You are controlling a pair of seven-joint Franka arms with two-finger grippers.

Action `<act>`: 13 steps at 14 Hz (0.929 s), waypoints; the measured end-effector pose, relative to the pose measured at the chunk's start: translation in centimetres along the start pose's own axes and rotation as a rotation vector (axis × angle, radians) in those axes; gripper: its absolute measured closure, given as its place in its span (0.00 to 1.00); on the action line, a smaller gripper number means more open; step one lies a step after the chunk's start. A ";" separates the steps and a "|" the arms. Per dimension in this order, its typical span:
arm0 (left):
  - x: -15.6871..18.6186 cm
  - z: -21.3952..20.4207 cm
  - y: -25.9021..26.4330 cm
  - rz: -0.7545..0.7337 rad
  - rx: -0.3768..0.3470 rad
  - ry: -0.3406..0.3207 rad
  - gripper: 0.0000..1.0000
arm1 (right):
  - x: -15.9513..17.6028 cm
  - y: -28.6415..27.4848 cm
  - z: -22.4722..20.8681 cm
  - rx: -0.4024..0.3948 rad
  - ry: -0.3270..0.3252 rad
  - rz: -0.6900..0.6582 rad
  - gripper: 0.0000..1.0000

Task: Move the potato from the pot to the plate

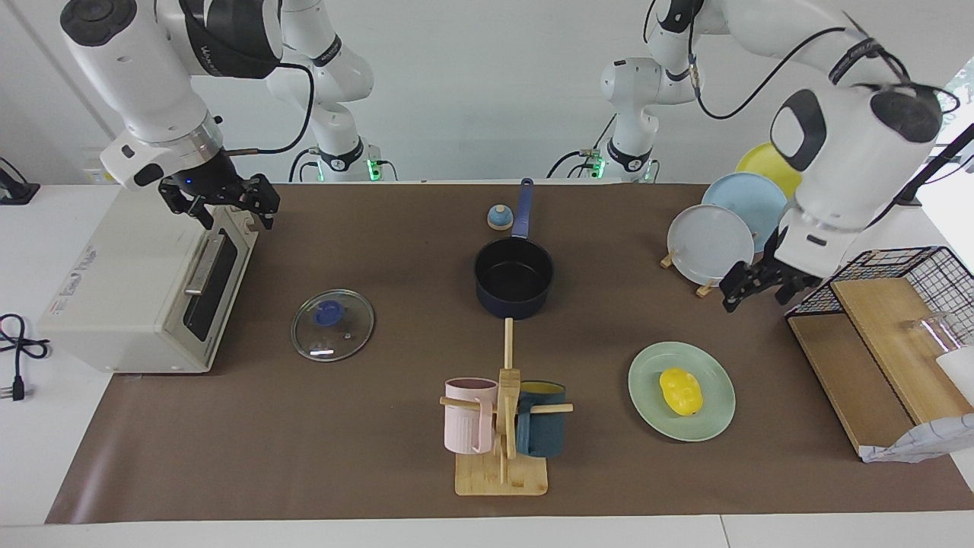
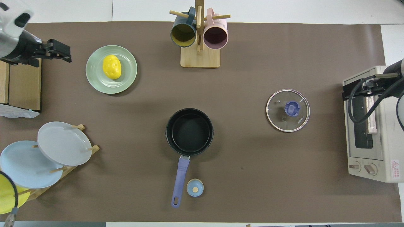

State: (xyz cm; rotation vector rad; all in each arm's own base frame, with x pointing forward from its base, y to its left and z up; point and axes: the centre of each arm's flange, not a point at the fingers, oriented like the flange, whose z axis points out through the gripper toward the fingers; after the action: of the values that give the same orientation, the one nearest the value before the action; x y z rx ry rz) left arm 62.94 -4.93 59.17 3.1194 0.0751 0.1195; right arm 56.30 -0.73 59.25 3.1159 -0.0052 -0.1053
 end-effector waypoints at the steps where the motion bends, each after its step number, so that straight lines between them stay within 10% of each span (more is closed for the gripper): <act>1: -1.8 -2.7 -0.8 0.009 0.003 -0.015 0.00 | 0.0 0.0 0.0 0.000 0.000 0.000 0.00; 8: -10.0 -3.6 -1.1 0.041 0.019 -0.160 0.00 | 0.0 0.0 0.0 0.000 0.000 0.000 0.00; 13: -10.3 -1.9 0.2 0.037 0.013 -0.086 0.00 | 0.0 0.0 0.0 0.000 0.001 0.000 0.00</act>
State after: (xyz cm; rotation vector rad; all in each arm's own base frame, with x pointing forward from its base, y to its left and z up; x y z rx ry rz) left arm 52.57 -5.59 60.30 3.1346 0.0174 -0.0142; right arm 56.30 -0.72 59.28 3.1159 -0.0051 -0.1045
